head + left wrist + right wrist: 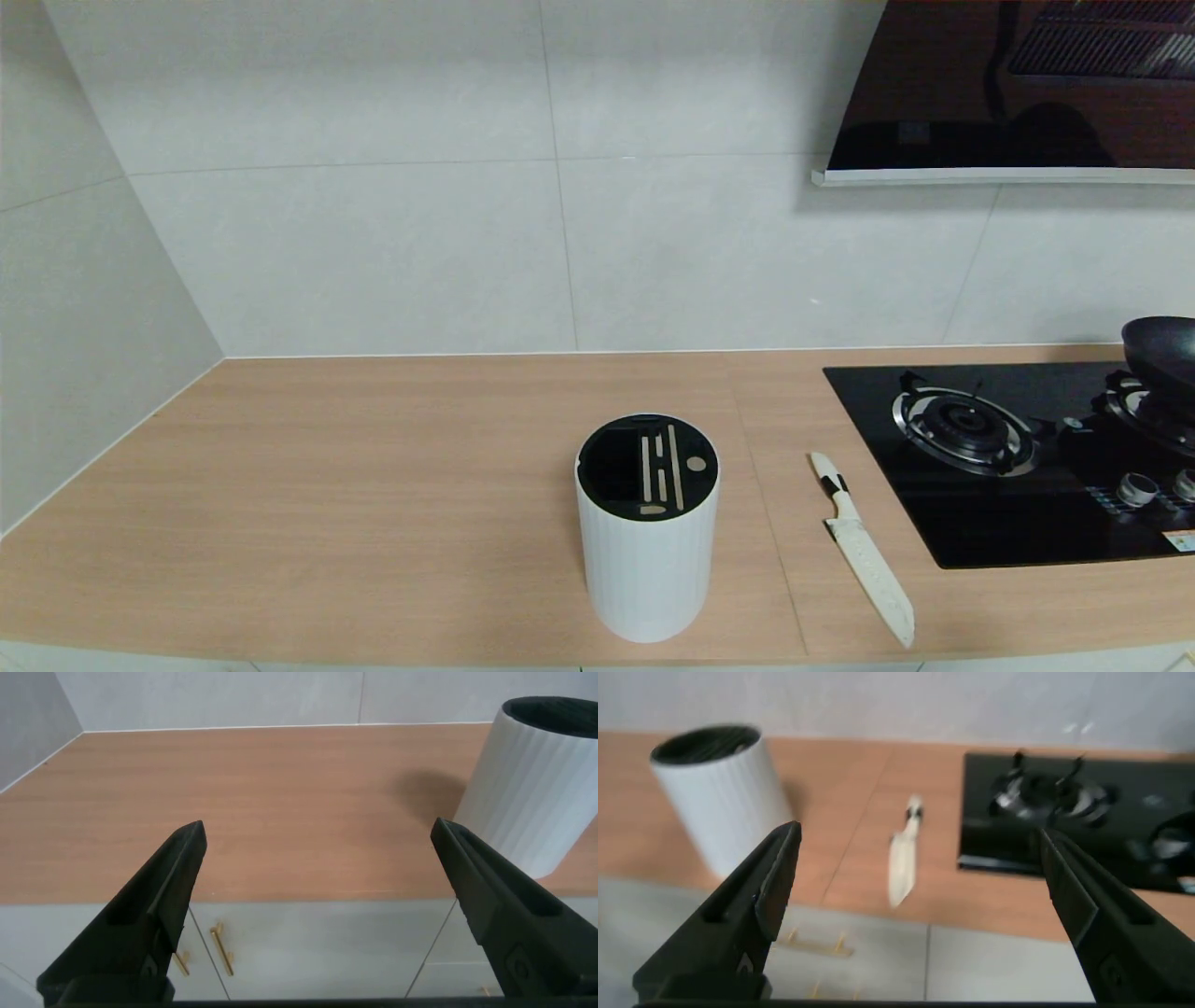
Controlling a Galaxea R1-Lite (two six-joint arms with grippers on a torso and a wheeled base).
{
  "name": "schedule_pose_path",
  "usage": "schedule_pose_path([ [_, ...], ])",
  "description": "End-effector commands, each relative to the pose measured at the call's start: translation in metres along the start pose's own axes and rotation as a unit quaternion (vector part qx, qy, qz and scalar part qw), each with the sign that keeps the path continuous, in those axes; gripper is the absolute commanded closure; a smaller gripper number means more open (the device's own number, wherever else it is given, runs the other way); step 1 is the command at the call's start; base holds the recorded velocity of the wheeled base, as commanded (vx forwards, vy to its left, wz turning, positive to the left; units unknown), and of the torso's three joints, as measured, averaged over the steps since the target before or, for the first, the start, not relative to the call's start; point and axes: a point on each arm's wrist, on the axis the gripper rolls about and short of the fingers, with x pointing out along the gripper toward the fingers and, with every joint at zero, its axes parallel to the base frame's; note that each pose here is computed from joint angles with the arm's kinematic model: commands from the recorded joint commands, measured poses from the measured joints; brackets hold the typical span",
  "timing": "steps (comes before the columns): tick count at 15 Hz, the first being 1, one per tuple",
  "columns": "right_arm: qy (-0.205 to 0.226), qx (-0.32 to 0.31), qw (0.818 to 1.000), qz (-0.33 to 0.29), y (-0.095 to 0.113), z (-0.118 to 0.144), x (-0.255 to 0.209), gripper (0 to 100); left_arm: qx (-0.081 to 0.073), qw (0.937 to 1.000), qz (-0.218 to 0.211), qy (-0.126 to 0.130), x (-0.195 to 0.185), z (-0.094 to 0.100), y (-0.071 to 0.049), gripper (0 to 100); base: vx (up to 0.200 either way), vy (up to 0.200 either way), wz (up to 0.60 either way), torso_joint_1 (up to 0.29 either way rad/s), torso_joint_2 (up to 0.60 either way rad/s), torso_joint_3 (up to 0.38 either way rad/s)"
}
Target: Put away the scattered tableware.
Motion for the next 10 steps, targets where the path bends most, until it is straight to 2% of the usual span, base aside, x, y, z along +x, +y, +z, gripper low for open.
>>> schedule_pose_path([
  [1, 0.103, 0.019, 0.994, 0.031, -0.005, 0.027, 0.035, 0, 0.0, 1.0, 0.0, 0.0, 0.0, 0.0, 0.0, 0, 0.0, 0.0, 0.0, 0.0, 0.0, 0.0],
  [2, 0.113, 0.02, 0.993, 0.035, -0.005, 0.031, 0.04, 0, 0.0, 1.0, 0.0, 0.0, 0.0, 0.0, 0.0, 0, 0.0, 0.0, 0.0, 0.0, 0.0, 0.0],
  [3, 0.155, 0.02, 0.986, 0.06, -0.005, 0.04, 0.059, 0, 0.0, 1.0, 0.0, 0.001, 0.0, 0.0, 0.0, 0, 0.0, 0.0, 0.0, 0.0, 0.0, 0.0],
  [4, 0.164, 0.02, 0.984, 0.068, -0.004, 0.043, 0.064, 0, 0.0, 1.0, 0.0, 0.0, 0.0, 0.0, 0.0, 0, 0.0, 0.0, 0.0, 0.0, 0.0, 0.0],
  [6, 0.219, 0.016, 0.972, 0.089, -0.001, 0.052, 0.101, 0, 0.0, 1.0, 0.0, 0.0, 0.0, 0.0, 0.0, 0, 0.0, 0.0, 0.0, 0.0, 0.0, 0.0],
  [10, 0.26, 0.014, 0.963, 0.074, 0.001, 0.05, 0.169, 0, 0.0, 1.0, 0.0, 0.0, 0.0, 0.0, 0.0, 0, 0.0, 0.0, 0.0, 0.0, 0.0, 0.0],
])
